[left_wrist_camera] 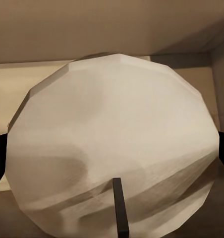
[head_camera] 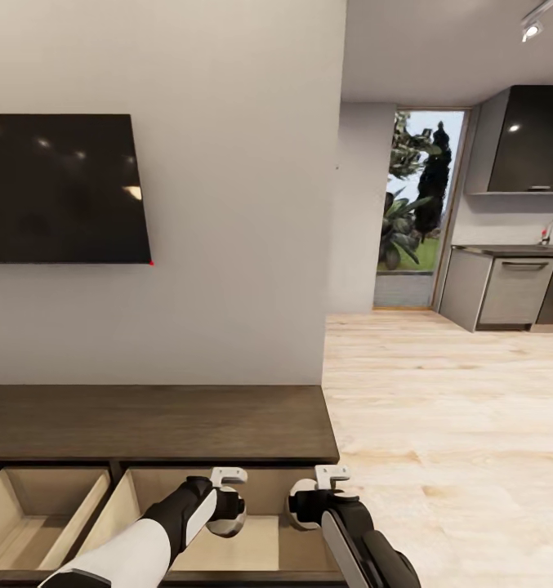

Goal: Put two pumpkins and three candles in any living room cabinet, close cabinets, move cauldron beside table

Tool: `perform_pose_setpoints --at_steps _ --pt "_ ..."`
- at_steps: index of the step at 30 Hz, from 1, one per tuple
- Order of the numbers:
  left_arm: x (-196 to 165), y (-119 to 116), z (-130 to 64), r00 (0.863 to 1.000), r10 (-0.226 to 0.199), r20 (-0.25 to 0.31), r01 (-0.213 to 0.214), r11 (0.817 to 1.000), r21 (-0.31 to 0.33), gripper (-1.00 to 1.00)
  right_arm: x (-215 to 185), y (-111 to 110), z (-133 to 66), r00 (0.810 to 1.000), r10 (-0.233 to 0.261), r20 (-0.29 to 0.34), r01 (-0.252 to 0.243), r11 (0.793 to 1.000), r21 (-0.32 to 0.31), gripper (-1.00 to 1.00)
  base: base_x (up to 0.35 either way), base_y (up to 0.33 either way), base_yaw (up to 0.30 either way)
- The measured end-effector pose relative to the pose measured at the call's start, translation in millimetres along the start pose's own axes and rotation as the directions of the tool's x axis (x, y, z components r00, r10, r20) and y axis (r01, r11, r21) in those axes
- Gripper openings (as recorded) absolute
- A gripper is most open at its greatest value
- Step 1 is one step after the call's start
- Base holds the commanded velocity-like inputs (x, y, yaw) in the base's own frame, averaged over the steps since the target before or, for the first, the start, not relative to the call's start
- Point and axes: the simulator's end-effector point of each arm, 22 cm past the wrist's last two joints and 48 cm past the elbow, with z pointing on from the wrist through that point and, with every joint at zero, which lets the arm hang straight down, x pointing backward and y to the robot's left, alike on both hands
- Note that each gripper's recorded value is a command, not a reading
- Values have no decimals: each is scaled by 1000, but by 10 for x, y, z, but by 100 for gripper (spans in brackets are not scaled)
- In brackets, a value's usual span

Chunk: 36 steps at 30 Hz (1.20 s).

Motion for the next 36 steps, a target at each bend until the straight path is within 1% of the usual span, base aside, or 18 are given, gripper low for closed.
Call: perform_pose_setpoints --at_steps 4,7,24,26,32,33,34,35,36 --pt "-1 8 0 1000 0 0 0 1000 -1 -100 5 5 0 1000 -2 0 2 1000 -1 -100 3 0 0" --pt "37 41 4 1000 -7 -15 7 1000 0 -100 -76 45 -22 1000 -6 30 7 1000 -18 -100 0 0 0" --pt "37 43 4 1000 -6 -15 6 1000 -1 -100 -75 40 -21 1000 -6 30 7 1000 -17 -100 0 0 0" --pt "74 52 13 1000 -7 -19 7 1000 -2 -100 -67 77 -24 1000 -6 26 6 1000 -23 -100 0 0 0" --pt "115 67 21 1000 -7 -25 7 1000 -5 -100 -39 113 -32 1000 -14 1 14 1000 -25 -100 0 0 0" --pt "121 68 21 1000 -8 -28 8 1000 -5 -100 108 105 -35 997 -36 -67 34 999 -24 -100 0 0 0" --pt "145 70 20 999 -8 -38 7 1000 -6 -100 108 124 -40 997 -32 -73 30 999 -30 -100 0 0 0" --pt "186 73 18 998 -7 -57 7 1000 -6 -100 98 113 -41 996 -38 -76 36 999 -26 -100 0 0 0" --pt "227 72 13 997 -6 -77 5 1000 -6 -100 96 129 -42 996 -33 -83 31 999 -30 -100 0 0 0"
